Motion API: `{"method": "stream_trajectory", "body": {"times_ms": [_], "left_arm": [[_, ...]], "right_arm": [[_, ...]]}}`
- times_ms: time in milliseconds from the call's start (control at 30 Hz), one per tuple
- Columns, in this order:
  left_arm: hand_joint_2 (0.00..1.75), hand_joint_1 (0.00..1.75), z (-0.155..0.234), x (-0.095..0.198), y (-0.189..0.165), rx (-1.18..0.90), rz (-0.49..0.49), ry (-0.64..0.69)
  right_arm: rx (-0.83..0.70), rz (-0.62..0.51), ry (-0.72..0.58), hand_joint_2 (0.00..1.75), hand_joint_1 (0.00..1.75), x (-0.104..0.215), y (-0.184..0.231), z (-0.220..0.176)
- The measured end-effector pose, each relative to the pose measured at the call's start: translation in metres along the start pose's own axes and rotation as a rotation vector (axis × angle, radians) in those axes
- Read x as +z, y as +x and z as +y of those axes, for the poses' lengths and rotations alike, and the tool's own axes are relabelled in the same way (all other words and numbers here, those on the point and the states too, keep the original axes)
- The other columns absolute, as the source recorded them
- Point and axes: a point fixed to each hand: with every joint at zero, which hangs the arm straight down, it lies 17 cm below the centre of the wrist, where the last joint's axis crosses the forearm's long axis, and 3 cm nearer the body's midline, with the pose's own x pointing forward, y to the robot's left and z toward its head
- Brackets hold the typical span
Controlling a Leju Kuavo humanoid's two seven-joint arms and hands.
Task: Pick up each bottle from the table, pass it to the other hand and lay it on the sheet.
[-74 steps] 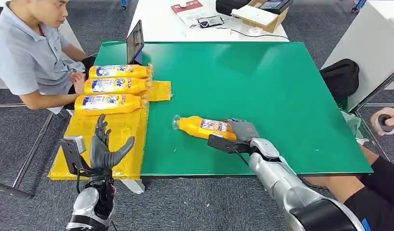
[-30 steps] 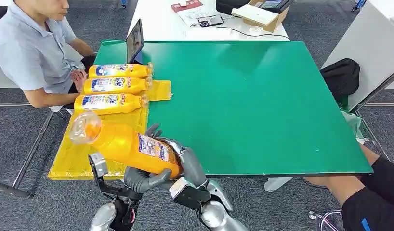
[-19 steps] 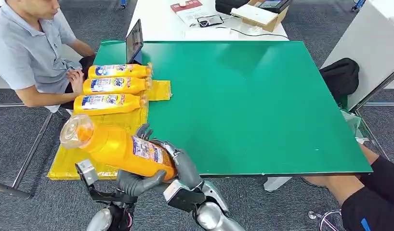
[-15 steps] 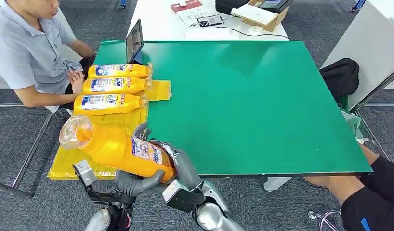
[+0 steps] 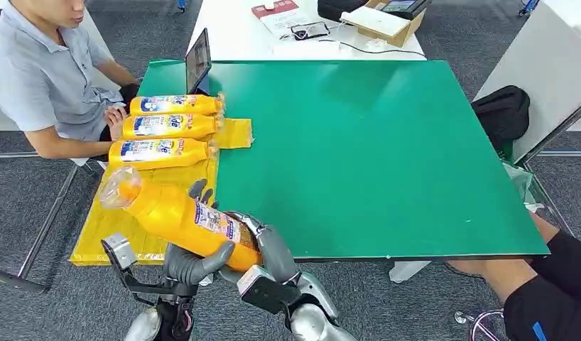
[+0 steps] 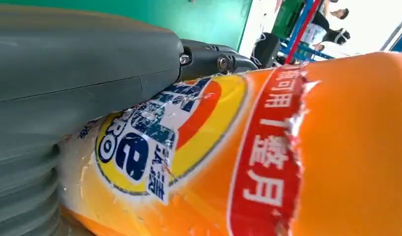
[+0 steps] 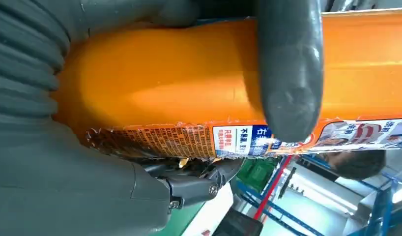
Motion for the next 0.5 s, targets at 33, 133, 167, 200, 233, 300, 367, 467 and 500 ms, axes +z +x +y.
{"method": "stream_trajectory", "body": {"times_ms": [33,133,167,200,233,300,367,467,500], "left_arm": [[1.75,0.0,0.002,-0.001,0.0,0.003,-0.001,0.012],[1.75,0.0,0.009,-0.007,0.009,0.032,-0.02,0.039],[1.75,0.0,0.012,-0.01,0.013,0.036,-0.03,0.045],[1.75,0.0,0.014,-0.011,0.015,0.037,-0.036,0.05],[1.75,0.0,0.016,-0.012,0.017,0.037,-0.039,0.053],[1.75,0.0,0.018,-0.014,0.019,0.035,-0.046,0.056],[1.75,0.0,0.019,-0.015,0.021,0.034,-0.051,0.059],[1.75,0.0,0.022,-0.017,0.024,0.045,-0.058,0.066],[1.75,0.0,0.022,-0.018,0.025,0.056,-0.058,0.066]], "right_arm": [[0.001,0.003,-0.001,1.75,1.75,0.0,-0.001,0.0],[0.001,0.031,0.0,1.75,1.75,0.006,-0.009,0.001],[-0.001,0.043,0.0,1.75,1.75,0.01,-0.013,0.001],[-0.003,0.051,0.002,1.75,1.75,0.012,-0.016,0.002],[-0.003,0.056,0.002,1.75,1.75,0.014,-0.018,0.002],[-0.003,0.065,0.004,1.75,1.75,0.016,-0.021,0.003],[-0.004,0.072,0.004,1.75,1.75,0.019,-0.023,0.003],[-0.003,0.082,0.006,1.75,1.75,0.022,-0.027,0.004],[-0.005,0.088,0.007,1.75,1.75,0.023,-0.028,0.004]]}}
